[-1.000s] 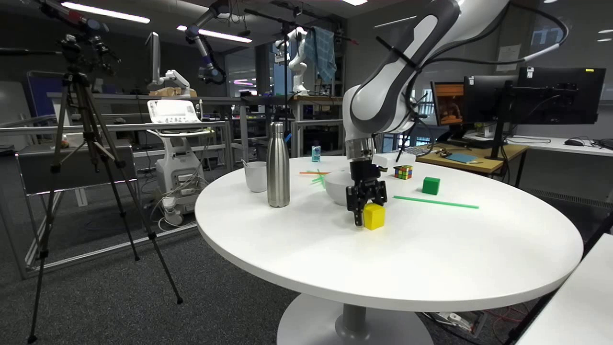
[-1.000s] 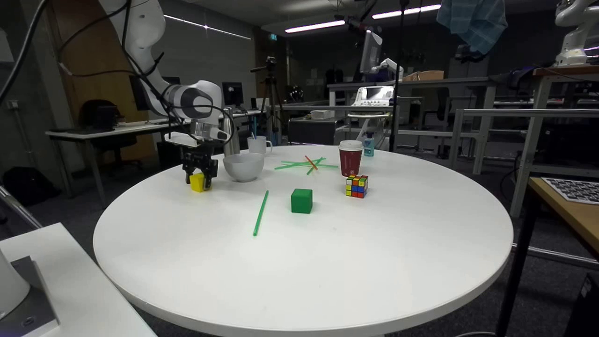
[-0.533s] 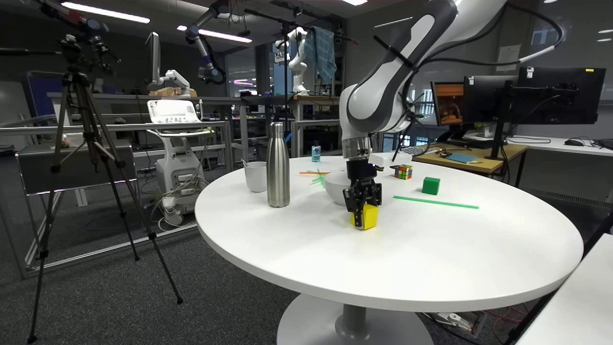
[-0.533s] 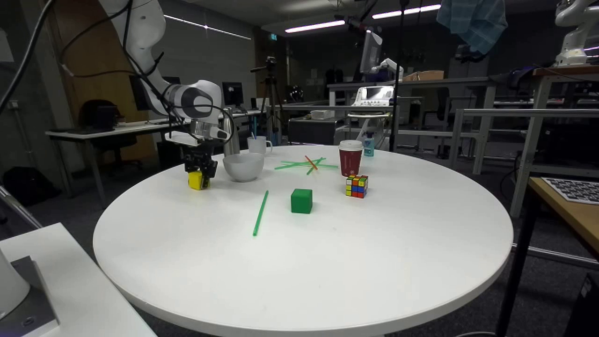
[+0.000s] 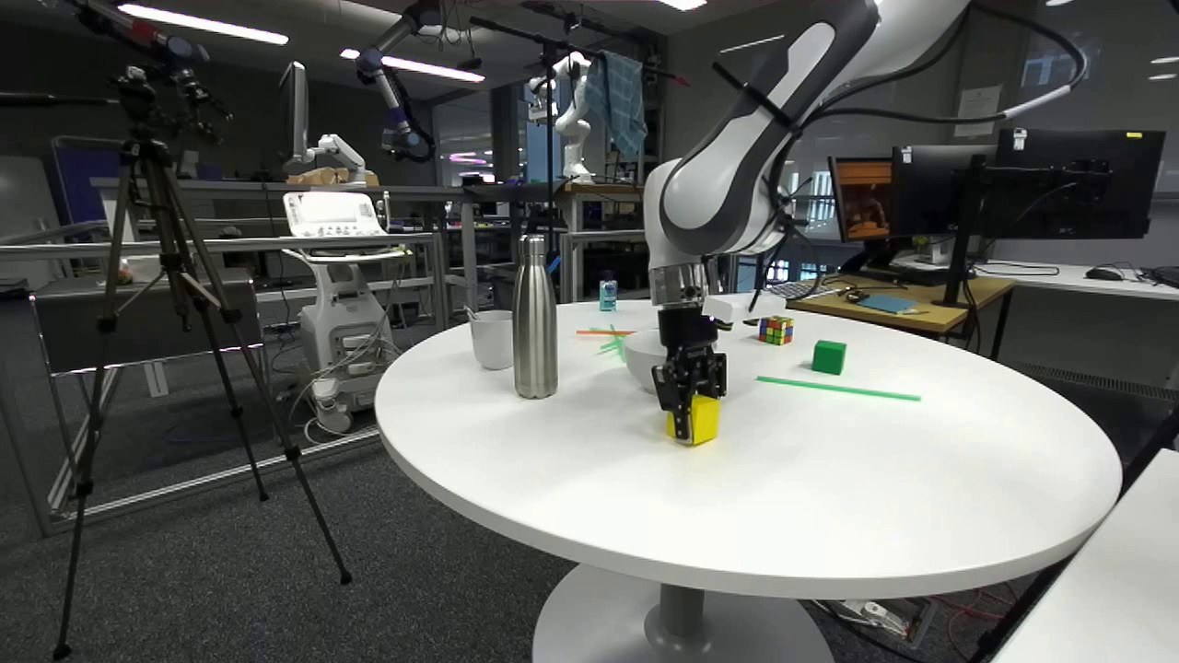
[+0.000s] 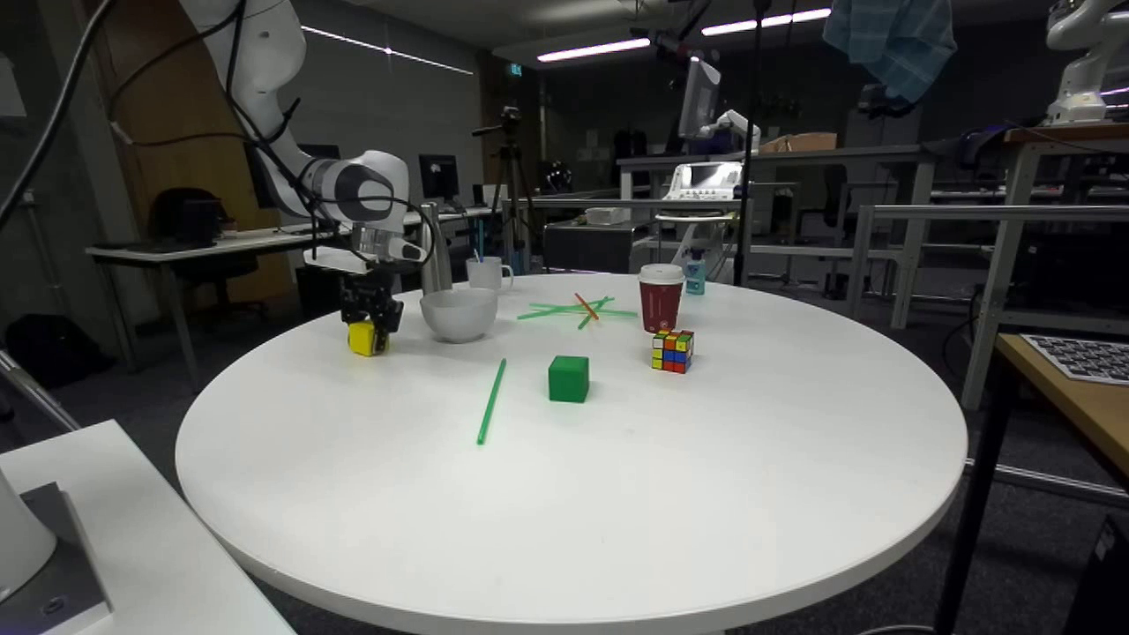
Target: Move the yellow block to the right
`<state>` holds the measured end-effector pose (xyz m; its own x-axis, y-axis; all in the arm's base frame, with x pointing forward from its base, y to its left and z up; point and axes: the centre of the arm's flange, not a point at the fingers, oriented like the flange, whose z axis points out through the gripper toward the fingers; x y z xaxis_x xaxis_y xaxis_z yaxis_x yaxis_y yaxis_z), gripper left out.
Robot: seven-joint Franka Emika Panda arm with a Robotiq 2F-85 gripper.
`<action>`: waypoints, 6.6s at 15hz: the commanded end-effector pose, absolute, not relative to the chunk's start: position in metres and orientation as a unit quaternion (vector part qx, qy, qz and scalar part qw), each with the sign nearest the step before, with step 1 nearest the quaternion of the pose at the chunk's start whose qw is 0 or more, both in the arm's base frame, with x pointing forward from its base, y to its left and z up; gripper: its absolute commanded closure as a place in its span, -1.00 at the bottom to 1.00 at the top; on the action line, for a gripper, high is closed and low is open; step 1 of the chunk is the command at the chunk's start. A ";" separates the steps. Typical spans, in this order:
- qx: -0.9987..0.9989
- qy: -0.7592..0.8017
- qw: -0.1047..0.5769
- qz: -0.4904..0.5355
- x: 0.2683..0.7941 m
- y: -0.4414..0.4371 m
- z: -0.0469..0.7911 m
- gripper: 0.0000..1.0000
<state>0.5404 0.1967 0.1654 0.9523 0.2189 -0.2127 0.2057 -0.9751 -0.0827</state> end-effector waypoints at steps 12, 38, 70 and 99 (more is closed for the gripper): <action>-0.993 -0.070 0.008 0.096 0.552 0.136 0.210 0.36; -0.992 0.005 -0.007 0.125 0.568 0.047 0.221 0.36; -0.996 0.057 -0.002 0.061 0.548 0.003 0.182 0.36; -0.996 0.051 0.003 0.077 0.542 0.009 0.181 -1.00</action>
<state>0.5450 0.0080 0.1667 0.9795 -0.1057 -0.1718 -0.1056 -0.9944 0.0096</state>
